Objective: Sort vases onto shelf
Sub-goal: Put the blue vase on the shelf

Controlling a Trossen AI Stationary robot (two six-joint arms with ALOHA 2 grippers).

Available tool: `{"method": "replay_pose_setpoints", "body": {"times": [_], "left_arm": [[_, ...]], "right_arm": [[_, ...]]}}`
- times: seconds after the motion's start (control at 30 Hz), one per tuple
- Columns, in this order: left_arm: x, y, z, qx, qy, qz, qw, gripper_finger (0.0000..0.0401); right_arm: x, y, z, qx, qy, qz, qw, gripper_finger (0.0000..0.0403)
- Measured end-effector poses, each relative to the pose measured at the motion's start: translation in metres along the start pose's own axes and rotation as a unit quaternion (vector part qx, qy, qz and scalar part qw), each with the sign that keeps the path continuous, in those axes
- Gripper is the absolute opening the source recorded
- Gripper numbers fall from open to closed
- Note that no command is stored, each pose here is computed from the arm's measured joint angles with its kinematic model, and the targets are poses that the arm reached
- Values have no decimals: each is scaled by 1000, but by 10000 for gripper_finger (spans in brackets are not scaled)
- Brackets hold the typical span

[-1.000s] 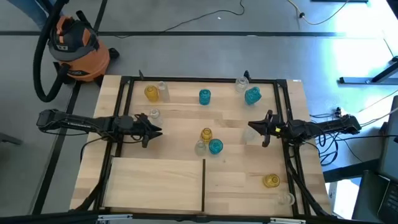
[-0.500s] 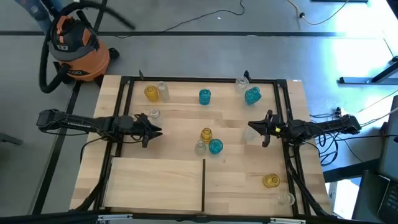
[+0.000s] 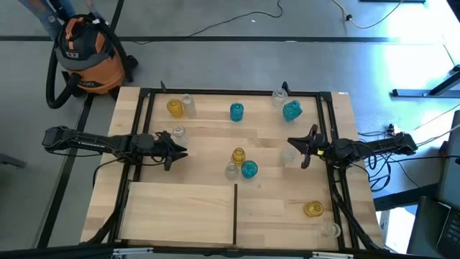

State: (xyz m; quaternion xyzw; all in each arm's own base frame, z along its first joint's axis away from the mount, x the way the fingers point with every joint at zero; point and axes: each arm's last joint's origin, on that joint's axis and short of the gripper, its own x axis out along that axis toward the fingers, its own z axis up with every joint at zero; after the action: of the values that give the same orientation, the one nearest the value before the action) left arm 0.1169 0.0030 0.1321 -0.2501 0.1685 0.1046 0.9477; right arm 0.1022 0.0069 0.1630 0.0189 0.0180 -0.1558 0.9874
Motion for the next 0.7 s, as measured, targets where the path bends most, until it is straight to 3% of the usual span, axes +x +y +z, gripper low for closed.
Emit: {"method": "replay_pose_setpoints", "body": {"times": [0.07,0.37,0.4,0.47,0.53,0.7], "left_arm": [[0,0,0,0,0,0,1000,133],[0,0,0,0,0,0,1000,133],[0,0,0,0,0,0,1000,133],[0,0,0,0,0,0,1000,133],[0,0,0,0,0,0,1000,133],[0,0,0,0,0,0,1000,133]], "right_arm": [[0,-1,0,-31,0,-13,999,1],[0,-1,1,-27,-4,-13,1000,1],[0,-1,1,-9,-9,-11,1000,1],[0,0,9,91,-44,1,995,1],[-2,-1,18,186,-89,1,978,1],[-10,-9,42,307,-213,-55,926,1]]}}
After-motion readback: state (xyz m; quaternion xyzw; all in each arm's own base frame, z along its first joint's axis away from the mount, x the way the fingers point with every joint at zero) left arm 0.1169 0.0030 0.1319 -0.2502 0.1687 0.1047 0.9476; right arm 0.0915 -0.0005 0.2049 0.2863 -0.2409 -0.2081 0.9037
